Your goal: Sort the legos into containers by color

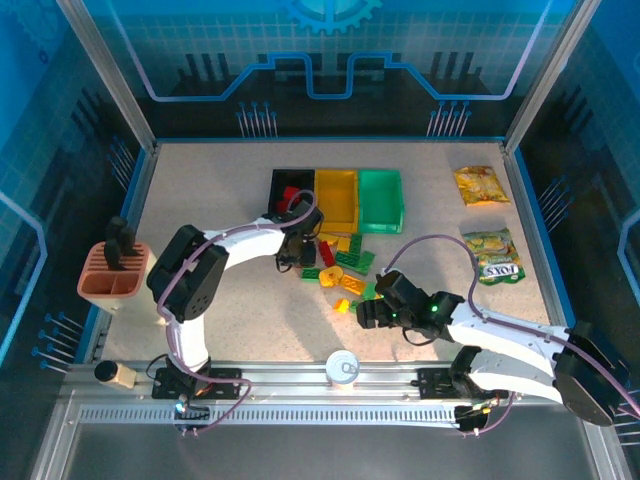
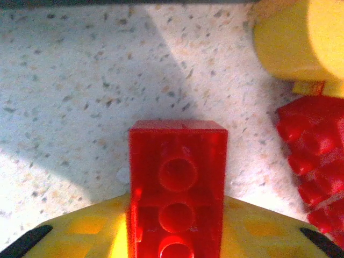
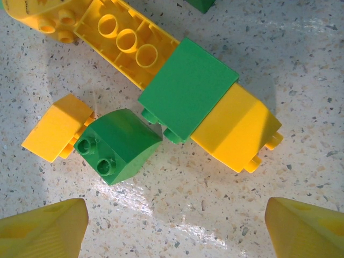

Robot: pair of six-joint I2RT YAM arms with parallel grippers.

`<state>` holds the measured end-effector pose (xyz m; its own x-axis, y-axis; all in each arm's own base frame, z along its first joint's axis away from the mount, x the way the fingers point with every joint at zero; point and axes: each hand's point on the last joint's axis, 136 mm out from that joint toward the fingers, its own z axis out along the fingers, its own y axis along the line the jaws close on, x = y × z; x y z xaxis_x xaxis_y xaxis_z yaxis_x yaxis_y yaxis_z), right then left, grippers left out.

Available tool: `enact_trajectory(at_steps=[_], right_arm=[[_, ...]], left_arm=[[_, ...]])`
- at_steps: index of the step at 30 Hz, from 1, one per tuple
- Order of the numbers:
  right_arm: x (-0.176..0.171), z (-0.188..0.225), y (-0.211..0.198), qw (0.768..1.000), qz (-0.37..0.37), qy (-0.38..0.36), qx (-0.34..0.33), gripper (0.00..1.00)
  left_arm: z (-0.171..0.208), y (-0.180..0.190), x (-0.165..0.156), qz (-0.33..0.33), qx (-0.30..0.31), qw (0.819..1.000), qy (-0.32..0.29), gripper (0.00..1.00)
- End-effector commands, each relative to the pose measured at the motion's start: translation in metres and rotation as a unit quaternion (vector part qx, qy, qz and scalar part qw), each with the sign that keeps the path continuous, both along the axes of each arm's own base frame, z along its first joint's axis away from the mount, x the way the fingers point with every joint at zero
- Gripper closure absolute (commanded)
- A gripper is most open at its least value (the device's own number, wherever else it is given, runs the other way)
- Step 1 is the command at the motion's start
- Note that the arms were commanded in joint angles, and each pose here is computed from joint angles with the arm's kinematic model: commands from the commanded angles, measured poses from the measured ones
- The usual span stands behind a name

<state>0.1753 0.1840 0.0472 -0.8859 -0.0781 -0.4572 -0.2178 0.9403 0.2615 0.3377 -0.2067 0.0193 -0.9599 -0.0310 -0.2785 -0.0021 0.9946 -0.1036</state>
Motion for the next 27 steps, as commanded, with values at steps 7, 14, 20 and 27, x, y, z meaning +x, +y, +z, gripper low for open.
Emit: enact_trajectory(at_steps=[7, 14, 20, 27], right_arm=[[0.008, 0.004, 0.005, 1.000, 0.005, -0.002, -0.006, 0.14], [0.005, 0.000, 0.004, 1.000, 0.002, 0.003, -0.005, 0.14], [0.001, -0.003, -0.002, 1.000, -0.004, 0.004, -0.004, 0.14], [0.000, -0.002, -0.005, 1.000, -0.008, 0.002, -0.002, 0.14]], left_arm=[[0.057, 0.013, 0.004, 0.002, -0.006, 0.998, -0.061, 0.69], [0.089, 0.032, 0.035, 0.028, -0.039, 0.995, -0.090, 0.69], [0.109, 0.049, 0.068, 0.049, -0.055, 0.992, -0.106, 0.69], [0.112, 0.054, 0.104, 0.062, -0.068, 0.991, -0.100, 0.68]])
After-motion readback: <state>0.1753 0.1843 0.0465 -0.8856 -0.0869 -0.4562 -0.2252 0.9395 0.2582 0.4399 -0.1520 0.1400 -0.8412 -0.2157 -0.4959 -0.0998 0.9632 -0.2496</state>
